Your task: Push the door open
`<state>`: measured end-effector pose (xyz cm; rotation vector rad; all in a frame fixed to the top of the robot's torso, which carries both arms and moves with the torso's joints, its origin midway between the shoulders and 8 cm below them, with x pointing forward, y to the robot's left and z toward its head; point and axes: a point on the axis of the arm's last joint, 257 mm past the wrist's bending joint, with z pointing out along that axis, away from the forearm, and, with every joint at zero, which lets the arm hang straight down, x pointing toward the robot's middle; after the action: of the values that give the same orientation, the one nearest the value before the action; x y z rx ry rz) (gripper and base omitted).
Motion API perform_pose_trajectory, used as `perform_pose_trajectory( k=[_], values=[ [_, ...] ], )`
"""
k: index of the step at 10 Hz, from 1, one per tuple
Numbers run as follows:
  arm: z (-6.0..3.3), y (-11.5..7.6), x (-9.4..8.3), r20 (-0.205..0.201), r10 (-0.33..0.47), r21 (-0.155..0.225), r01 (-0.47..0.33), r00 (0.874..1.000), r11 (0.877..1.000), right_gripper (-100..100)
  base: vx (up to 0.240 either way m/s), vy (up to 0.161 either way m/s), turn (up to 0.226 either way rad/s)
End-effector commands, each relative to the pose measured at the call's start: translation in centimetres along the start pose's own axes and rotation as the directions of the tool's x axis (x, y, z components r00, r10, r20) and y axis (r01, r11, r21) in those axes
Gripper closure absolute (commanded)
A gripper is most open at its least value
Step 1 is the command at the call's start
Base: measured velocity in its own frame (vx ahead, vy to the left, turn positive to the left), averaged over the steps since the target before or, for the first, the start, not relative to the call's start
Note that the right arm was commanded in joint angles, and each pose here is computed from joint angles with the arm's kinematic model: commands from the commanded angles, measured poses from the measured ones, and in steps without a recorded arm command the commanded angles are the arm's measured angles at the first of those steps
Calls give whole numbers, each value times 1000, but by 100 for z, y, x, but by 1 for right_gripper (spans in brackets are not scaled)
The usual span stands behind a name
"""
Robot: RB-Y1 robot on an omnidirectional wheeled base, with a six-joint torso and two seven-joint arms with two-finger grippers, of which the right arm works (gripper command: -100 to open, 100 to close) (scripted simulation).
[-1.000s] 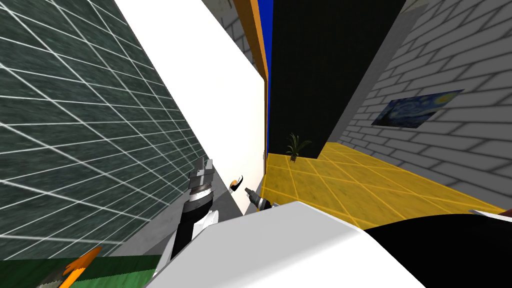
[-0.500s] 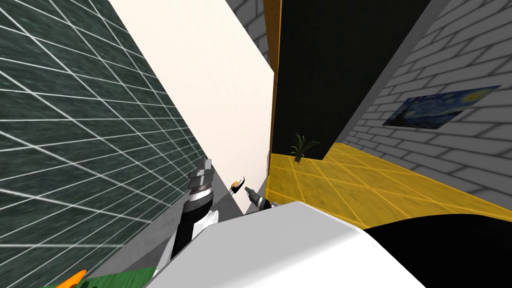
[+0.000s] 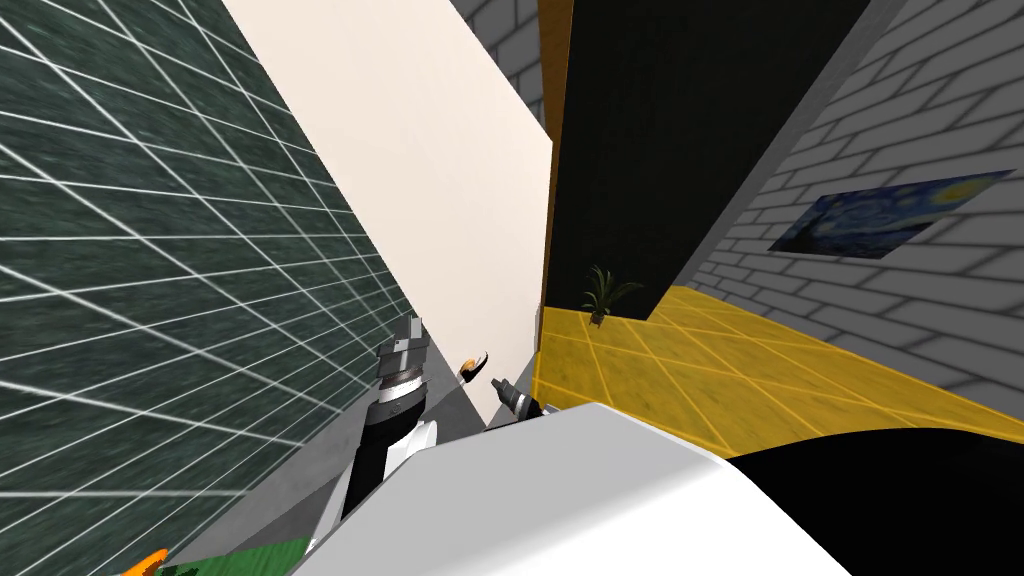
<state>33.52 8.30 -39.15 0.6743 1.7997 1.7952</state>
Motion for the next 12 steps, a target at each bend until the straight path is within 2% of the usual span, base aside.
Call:
perform_pose_trajectory(
  k=[1,3,4,5,7,8,12],
  values=[
    [-1,-1,0,0,0,0,0,1000,1000,100,-11,-15,0],
    [-1,-1,0,0,0,0,0,1000,1000,100,-3,-3,0],
    [-16,-16,-145,40,-1,4,1,999,1000,-100,-104,24,-125],
    [-17,-17,-173,49,-1,4,1,999,1000,-100,-155,67,-172],
    [-2,-4,-301,96,7,0,-7,995,1000,-100,-173,103,-133],
    [-2,-16,-246,81,5,2,-6,997,1000,-100,-68,40,-32],
    [-17,-43,-336,96,-8,10,8,995,1000,-100,147,132,27]
  ],
)
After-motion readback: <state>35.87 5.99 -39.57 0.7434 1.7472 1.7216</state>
